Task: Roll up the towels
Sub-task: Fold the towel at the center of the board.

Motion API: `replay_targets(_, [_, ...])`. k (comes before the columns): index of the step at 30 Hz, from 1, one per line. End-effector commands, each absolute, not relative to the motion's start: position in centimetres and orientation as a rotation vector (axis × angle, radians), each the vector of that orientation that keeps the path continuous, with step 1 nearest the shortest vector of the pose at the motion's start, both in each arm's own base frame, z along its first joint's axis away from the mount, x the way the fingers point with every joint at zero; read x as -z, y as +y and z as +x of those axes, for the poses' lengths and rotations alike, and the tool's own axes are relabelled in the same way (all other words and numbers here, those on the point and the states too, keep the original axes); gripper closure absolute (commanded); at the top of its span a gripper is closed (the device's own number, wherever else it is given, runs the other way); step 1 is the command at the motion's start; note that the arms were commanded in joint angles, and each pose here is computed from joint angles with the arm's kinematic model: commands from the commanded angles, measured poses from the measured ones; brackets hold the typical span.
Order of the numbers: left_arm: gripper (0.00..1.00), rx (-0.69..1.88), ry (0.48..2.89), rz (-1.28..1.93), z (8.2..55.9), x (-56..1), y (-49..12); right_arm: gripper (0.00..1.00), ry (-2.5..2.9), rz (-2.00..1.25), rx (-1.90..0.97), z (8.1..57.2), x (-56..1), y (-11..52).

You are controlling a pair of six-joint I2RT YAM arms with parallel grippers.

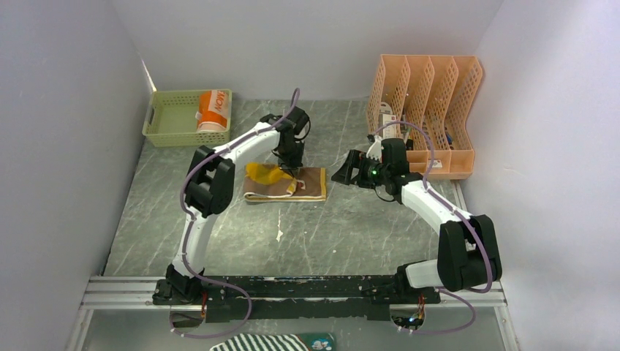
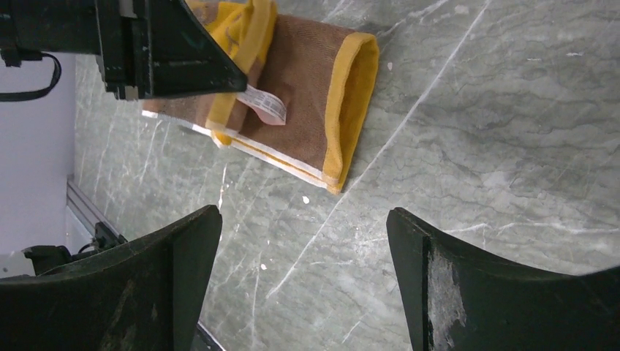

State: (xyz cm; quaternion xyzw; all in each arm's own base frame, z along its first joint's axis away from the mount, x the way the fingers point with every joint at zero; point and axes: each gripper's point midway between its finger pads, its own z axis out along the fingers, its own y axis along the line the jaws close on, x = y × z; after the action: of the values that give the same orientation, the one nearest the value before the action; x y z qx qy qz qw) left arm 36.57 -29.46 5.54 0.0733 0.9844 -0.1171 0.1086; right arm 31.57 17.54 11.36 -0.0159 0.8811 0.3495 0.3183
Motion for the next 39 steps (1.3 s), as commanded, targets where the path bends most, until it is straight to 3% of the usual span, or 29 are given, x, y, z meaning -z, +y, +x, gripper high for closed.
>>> replay_targets(1, [0.93,0.569,2.880,0.169,36.3,-7.3,-33.1,0.15,2.331,-0.042,-0.887,31.1,-11.0,17.1])
replay_targets(12, [0.93,0.790,2.874,0.070,35.1,-6.7,-35.5,0.15,2.346,-0.036,-0.882,31.1,-10.4,17.0])
replay_targets(39, [0.93,0.900,2.793,-0.017,35.1,-7.9,-37.5,0.14,2.380,-0.021,-0.892,30.6,-8.9,17.1])
